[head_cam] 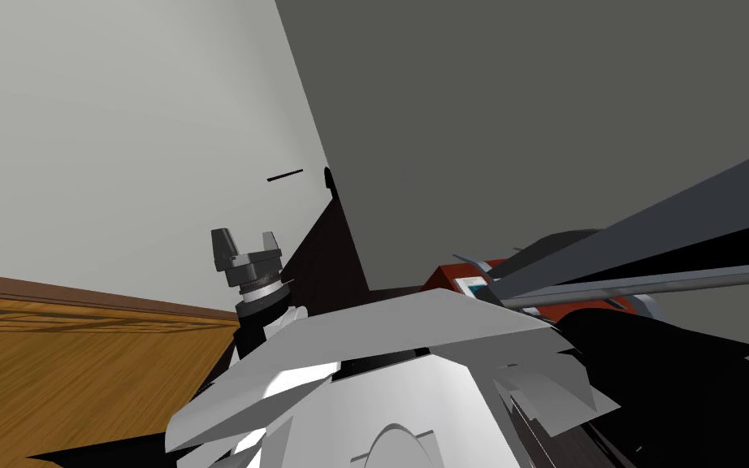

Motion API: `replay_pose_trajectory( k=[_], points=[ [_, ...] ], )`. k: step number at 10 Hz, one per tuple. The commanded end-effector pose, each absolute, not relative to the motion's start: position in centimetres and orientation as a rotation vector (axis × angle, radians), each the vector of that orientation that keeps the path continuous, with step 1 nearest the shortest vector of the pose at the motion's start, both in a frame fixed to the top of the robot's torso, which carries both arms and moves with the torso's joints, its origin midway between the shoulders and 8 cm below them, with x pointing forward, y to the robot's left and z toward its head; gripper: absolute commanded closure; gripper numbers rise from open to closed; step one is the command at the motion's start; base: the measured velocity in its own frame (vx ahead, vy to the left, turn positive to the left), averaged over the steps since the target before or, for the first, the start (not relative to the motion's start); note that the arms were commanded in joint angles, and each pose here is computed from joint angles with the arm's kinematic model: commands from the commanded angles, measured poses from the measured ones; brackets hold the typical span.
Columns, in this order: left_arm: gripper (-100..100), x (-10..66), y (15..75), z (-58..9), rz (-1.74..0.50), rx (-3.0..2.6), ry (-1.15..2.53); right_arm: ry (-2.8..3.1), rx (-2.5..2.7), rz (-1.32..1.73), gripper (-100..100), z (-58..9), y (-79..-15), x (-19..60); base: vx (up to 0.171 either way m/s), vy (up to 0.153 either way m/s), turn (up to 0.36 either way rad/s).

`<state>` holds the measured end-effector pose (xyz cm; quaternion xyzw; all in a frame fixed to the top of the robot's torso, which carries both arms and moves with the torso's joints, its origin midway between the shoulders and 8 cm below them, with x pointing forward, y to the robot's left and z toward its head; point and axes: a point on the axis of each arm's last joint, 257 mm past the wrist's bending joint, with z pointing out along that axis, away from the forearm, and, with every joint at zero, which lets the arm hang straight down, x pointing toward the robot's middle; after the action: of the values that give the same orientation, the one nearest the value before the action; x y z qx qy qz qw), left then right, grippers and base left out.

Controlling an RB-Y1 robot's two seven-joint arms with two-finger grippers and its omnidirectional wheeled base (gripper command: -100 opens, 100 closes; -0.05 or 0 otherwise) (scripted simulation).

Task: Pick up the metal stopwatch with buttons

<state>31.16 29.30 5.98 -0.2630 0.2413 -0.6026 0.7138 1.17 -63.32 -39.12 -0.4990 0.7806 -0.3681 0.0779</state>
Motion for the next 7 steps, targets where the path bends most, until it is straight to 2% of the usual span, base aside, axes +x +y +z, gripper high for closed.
replay_pose_trajectory(
  k=[1, 4, 5, 6, 7],
  points=[
    [0, 31.2, 29.3, 6.0, -1.335, -0.583, 0.535, 2.338, -1.494, -1.102, 100, -39.1, -63.3, 1.2, 0.0, 0.0, 0.0],
    [0, 31.2, 29.3, 6.0, -1.335, -0.583, 0.535, 2.337, -1.495, -1.101, 100, -39.1, -63.3, 1.2, 0.0, 0.0, 0.0],
    [0, 31.2, 29.3, 6.0, -1.335, -0.583, 0.535, 2.337, -1.495, -1.101, 0, -39.1, -63.3, 1.2, 0.0, 0.0, 0.0],
    [0, 31.2, 29.3, 6.0, -1.335, -0.583, 0.535, 2.316, -1.514, -1.101, 100, -38.7, -62.8, 1.5, 0.034, -0.026, -0.176],
    [0, 31.2, 29.3, 6.0, -1.335, -0.583, 0.535, 2.303, -1.527, -1.098, 100, -38.6, -62.3, 1.7, 0.064, -0.04, -0.214]
  ],
)
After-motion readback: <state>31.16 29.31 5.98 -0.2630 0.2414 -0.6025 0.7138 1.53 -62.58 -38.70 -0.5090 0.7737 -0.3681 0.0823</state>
